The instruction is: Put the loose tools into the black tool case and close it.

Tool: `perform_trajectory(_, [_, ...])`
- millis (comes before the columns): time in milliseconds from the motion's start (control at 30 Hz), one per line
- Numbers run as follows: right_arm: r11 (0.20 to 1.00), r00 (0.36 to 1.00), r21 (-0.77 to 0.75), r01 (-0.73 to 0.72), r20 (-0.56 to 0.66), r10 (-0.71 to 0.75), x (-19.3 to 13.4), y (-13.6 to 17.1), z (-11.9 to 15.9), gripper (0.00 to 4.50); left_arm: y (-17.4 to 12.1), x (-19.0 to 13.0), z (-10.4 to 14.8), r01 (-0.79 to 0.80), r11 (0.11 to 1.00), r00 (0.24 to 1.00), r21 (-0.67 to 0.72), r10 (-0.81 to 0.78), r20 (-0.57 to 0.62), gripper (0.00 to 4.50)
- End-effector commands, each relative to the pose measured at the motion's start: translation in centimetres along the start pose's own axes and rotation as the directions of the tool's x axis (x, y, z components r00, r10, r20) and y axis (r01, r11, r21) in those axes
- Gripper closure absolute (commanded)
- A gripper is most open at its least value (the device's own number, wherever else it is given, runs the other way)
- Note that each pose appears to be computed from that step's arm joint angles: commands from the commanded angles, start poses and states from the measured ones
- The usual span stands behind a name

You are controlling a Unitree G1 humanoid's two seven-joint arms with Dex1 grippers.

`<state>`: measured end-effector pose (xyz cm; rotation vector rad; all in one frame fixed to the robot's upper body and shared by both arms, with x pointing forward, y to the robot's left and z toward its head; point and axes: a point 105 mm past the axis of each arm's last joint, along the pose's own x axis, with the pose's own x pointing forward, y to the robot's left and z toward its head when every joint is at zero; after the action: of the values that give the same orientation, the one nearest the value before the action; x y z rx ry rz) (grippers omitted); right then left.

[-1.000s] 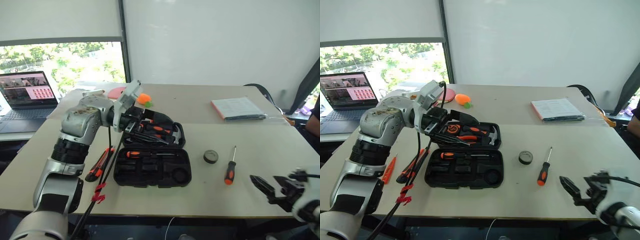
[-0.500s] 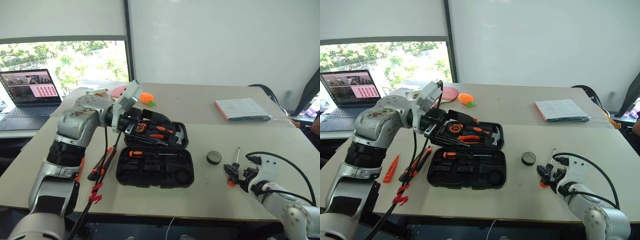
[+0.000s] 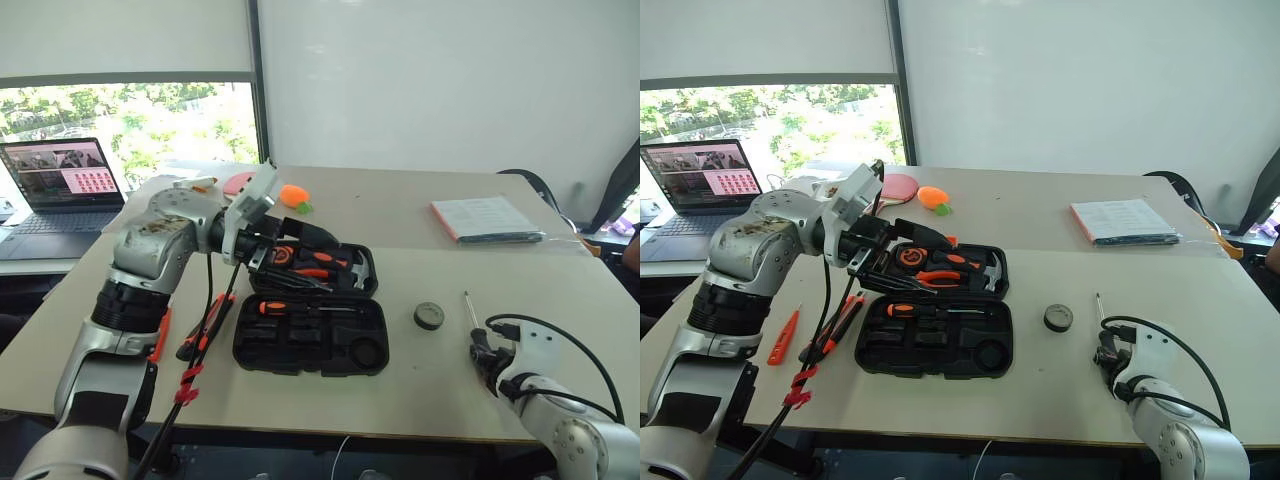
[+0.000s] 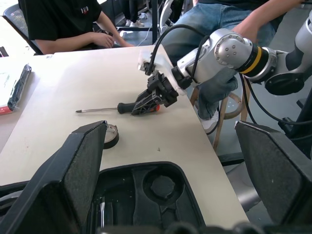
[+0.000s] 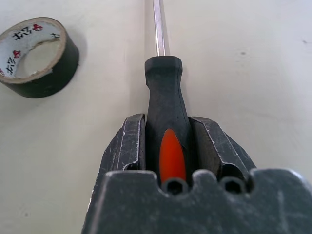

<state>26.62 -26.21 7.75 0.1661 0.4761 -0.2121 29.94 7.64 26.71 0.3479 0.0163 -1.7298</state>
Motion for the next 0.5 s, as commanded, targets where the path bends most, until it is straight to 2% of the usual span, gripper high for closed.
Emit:
perform_trajectory(33, [0.993,0.992,0.054,0.108,0.053,-0.111,-1.3,-2.8,1.2,3.45,0.1,-0.1,1.0,0.0,0.999,1.0,0.052,0.0,-0.002,0.0])
perform_trajectory(67, [0.991,0.988,0.07,0.111,0.097,-0.117,-1.6,-3.1,2.4,3.45,0.1,-0.2,1.0,-0.006,0.999,1.0,0.05,0.006,-0.003,0.0])
perform_trajectory(133, [1.0,0.973,0.024,0.019,0.23,-0.024,-2.2,-2.3,6.1,3.45,0.3,-0.7,0.8,-0.02,0.999,1.0,0.042,0.021,-0.011,0.0])
perform_trajectory(200, [0.979,0.934,-0.115,-0.167,0.299,0.194,-3.1,0.9,9.6,3.45,0.2,-1.4,0.3,-0.035,0.999,0.999,0.029,0.036,-0.032,0.0])
perform_trajectory(233, [0.936,0.899,-0.23,-0.268,0.291,0.329,-3.5,3.1,10.9,3.45,0.1,-2.0,0.0,-0.044,0.999,0.998,0.023,0.045,-0.051,0.0])
perform_trajectory(267, [0.879,0.863,-0.332,-0.343,0.258,0.434,-3.9,4.8,11.6,3.45,0.0,-2.5,-0.3,-0.052,0.999,0.996,0.018,0.053,-0.069,0.0])
perform_trajectory(333, [0.717,0.788,-0.537,-0.445,0.147,0.598,-4.3,8.0,12.2,3.45,-0.3,-3.6,-0.9,-0.073,0.997,0.991,0.011,0.074,-0.109,0.0])
perform_trajectory(367, [0.669,0.77,-0.58,-0.464,0.11,0.629,-4.3,8.6,12.2,3.45,-0.3,-3.9,-1.0,-0.079,0.997,0.99,0.01,0.079,-0.12,0.0])
perform_trajectory(467, [0.41,0.634,-0.699,-0.586,-0.08,0.769,-4.0,13.0,12.1,3.45,-0.9,-6.3,-2.2,-0.145,0.989,0.972,-0.018,0.139,-0.19,0.0])
perform_trajectory(500, [0.346,0.604,-0.718,-0.604,-0.129,0.787,-3.9,13.9,12.0,3.45,-1.2,-6.9,-2.4,-0.159,0.987,0.967,-0.025,0.151,-0.206,0.0])
